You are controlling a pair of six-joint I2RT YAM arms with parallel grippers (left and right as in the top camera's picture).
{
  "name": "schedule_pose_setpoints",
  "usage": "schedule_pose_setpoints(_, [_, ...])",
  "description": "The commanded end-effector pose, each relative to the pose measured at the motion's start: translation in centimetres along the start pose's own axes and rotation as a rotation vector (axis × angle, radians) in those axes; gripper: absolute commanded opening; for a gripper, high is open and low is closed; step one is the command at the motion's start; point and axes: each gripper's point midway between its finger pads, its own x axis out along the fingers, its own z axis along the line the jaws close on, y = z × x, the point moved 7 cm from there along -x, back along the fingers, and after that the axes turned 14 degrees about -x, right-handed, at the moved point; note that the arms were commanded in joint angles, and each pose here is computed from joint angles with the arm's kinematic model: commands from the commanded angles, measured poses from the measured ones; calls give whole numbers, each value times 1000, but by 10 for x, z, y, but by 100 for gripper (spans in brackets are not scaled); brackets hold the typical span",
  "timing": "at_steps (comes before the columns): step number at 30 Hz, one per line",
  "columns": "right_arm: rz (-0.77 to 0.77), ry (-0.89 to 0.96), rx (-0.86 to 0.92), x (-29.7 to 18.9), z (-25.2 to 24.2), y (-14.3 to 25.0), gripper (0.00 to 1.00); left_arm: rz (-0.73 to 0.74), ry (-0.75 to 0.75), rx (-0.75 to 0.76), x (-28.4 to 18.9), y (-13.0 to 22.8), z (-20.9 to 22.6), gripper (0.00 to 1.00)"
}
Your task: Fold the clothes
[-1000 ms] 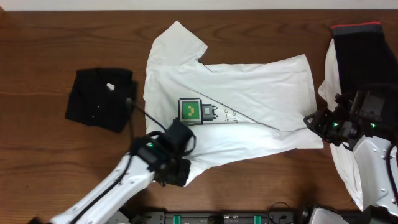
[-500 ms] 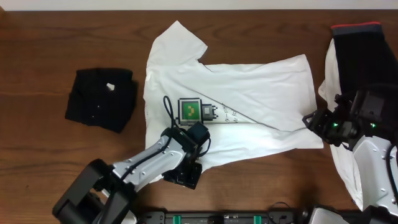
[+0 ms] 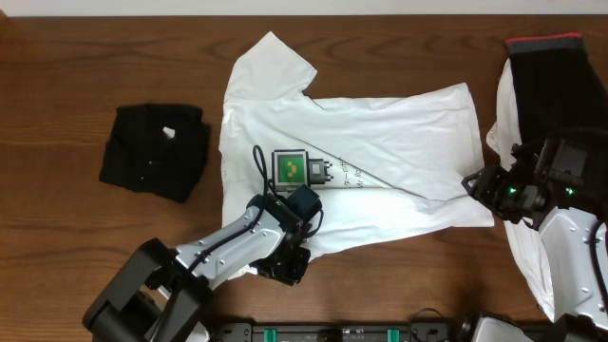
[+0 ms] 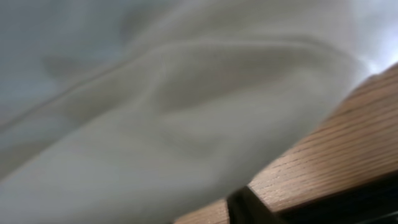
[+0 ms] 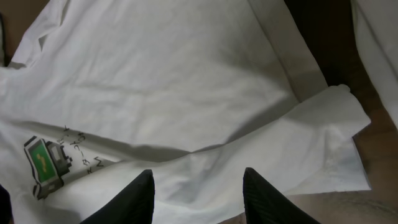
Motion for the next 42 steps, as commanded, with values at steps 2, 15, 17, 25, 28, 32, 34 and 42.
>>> schedule_pose_setpoints(2, [-13, -10, -6, -5, 2, -4, 44, 24, -8, 11, 4, 3, 2, 6])
schedule_pose_setpoints(15, [-7, -9, -3, -5, 2, -3, 44, 37, 7, 54, -95, 22, -19, 6])
schedule_pose_setpoints(17, [-7, -9, -3, -5, 2, -3, 44, -15, -5, 73, -105, 20, -19, 6])
schedule_pose_setpoints(25, [-6, -10, -3, -5, 2, -3, 44, -107, -110, 123, -109, -1, 0, 6])
schedule_pose_setpoints(28, [-6, -10, -3, -5, 2, -3, 44, -136, -94, 141, -111, -9, 3, 6])
schedule_pose_setpoints(32, [0, -9, 0, -5, 2, -2, 44, -181, -74, 184, -113, -20, 3, 6])
schedule_pose_setpoints(34, [2, -9, 1, -5, 2, -1, 44, -218, -62, 224, -114, -26, 0, 6])
schedule_pose_setpoints(42, [11, -9, 5, -5, 2, 1, 44, -337, -22, 285, -116, -50, -13, 61])
